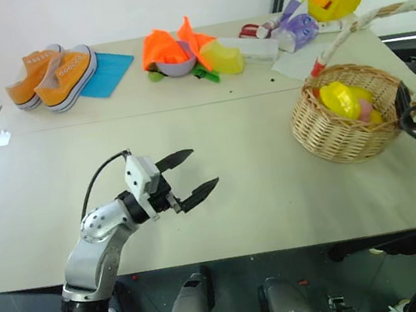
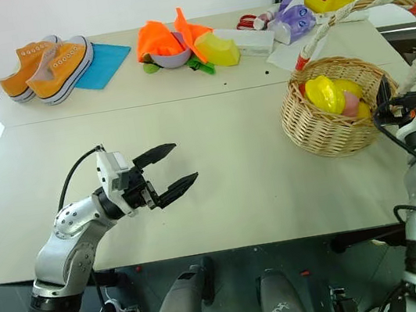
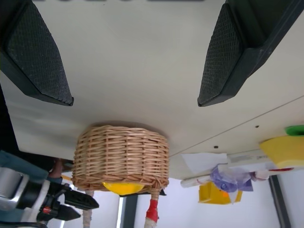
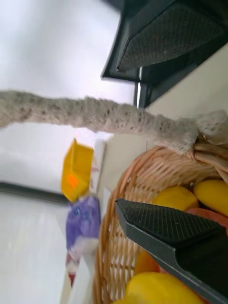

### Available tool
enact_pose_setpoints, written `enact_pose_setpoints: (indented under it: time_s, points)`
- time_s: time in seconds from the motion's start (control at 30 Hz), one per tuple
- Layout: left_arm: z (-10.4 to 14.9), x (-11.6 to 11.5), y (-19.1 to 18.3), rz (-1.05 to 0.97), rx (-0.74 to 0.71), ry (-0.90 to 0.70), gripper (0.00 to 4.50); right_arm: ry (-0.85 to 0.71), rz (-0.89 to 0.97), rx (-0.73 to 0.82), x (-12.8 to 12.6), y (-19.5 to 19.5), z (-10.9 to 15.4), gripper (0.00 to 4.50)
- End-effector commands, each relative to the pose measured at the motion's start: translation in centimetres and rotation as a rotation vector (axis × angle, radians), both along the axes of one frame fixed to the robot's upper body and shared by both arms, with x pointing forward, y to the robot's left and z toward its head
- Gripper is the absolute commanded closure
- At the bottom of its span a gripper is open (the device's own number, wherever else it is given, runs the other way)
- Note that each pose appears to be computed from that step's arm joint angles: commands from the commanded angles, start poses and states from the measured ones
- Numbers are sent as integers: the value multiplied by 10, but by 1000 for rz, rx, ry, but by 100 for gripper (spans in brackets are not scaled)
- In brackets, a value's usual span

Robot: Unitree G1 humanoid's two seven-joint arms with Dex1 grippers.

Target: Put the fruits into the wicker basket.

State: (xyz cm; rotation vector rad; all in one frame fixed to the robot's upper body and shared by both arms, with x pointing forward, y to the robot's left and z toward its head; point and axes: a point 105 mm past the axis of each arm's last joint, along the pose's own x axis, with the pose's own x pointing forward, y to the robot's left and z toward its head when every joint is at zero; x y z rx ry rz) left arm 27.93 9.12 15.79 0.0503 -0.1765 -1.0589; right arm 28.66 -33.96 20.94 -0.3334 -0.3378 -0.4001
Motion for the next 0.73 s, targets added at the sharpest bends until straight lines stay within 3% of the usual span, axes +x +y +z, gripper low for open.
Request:
enact_pose_setpoints:
  time_s: [0.03, 0.1, 0.17, 0.27, 0.33, 0.43, 0.73]
  points:
    - [9, -1, 3, 15, -4, -44, 0, -129, -2, -120, -14, 26, 33, 2]
    - [9, -1, 5, 26, -6, -42, 0, -168, 79, -268, -16, 57, 47, 2]
    - [9, 0, 10, 47, -3, -42, 0, -167, 319, -403, -13, 109, 43, 2]
    - [8, 3, 21, 105, 20, -47, 0, 19, 649, -217, 2, 143, -1, 2]
    - [4, 8, 35, 173, 51, -28, 0, 202, 955, -29, -1, 170, -31, 2]
    - [-2, 15, 60, 288, 104, -10, 0, 338, 1257, 104, -16, 187, -37, 2]
    - [-21, 4, 94, 420, 181, 25, 0, 419, 1254, -35, 12, 176, -44, 2]
